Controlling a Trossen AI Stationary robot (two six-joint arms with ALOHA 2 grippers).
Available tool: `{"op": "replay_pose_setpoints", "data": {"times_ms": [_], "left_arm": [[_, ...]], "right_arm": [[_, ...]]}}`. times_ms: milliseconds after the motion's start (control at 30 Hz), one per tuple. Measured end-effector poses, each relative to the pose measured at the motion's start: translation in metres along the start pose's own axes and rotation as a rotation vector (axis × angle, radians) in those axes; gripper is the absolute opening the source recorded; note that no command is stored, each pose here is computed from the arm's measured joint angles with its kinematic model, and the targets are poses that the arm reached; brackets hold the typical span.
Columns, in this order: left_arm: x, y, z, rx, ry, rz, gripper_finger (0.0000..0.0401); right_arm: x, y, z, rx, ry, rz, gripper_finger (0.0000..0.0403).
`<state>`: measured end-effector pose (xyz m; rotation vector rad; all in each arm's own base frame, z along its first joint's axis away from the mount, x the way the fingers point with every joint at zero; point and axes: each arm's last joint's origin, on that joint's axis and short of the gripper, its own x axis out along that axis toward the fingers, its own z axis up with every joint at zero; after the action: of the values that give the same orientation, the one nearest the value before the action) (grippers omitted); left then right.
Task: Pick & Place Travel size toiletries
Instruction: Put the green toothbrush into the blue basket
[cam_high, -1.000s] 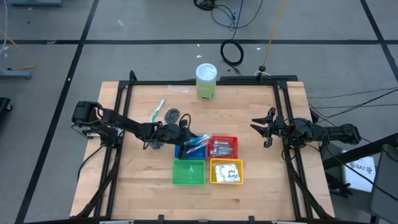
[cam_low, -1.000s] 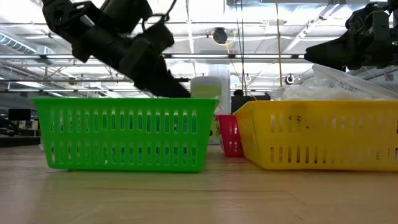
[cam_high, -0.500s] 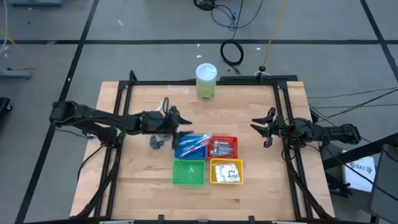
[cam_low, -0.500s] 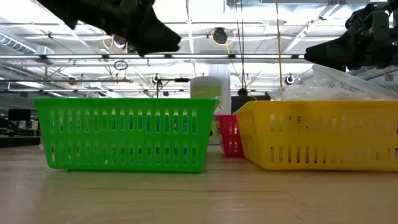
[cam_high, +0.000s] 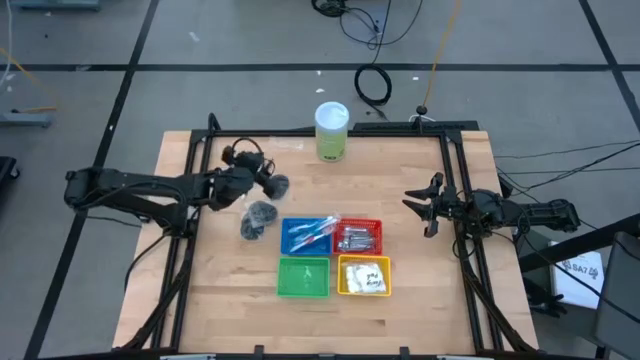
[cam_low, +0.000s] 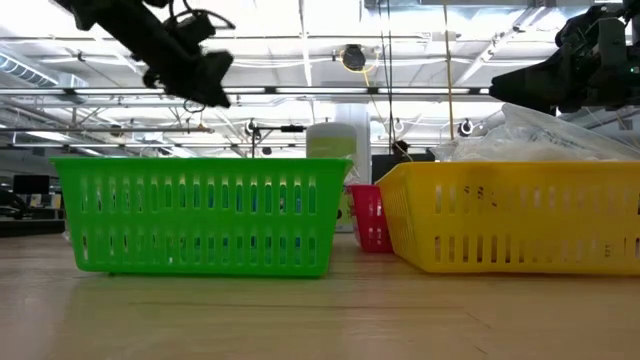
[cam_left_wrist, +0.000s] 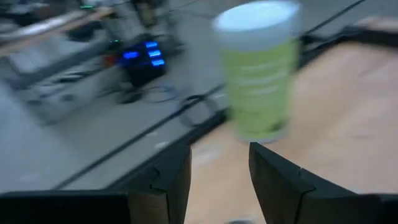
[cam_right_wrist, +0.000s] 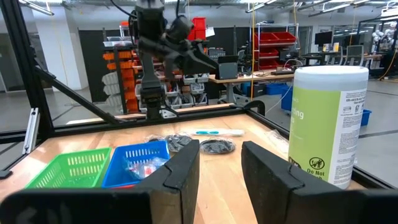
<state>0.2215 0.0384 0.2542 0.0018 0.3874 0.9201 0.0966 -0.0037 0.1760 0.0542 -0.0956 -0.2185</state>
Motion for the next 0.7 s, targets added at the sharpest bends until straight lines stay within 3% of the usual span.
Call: {"op": "replay_pose_setpoints", "data": {"times_ms": [133, 333, 567, 700], "left_arm": [[0.008, 0.008, -0.009, 0.006, 0.052, 0.101, 0.0156], [0.021, 0.022, -0.018, -0.151, 0.131, 0.188, 0.0156], [0.033, 0.052, -0.040, -0.355, 0.450, 0.164, 0.0156], [0.041, 0.058, -0.049, -0.395, 0.564, 0.158, 0.0156]], "right_arm": [[0.000, 0.000, 0.000, 0.000, 0.000, 0.000, 0.0110], [0.000, 0.000, 0.000, 0.000, 0.001, 0.000, 0.0110], [0.000, 0.000, 0.000, 0.000, 0.000, 0.000, 0.0110], [0.000, 0.000, 0.000, 0.000, 0.000, 0.000, 0.0110]]}}
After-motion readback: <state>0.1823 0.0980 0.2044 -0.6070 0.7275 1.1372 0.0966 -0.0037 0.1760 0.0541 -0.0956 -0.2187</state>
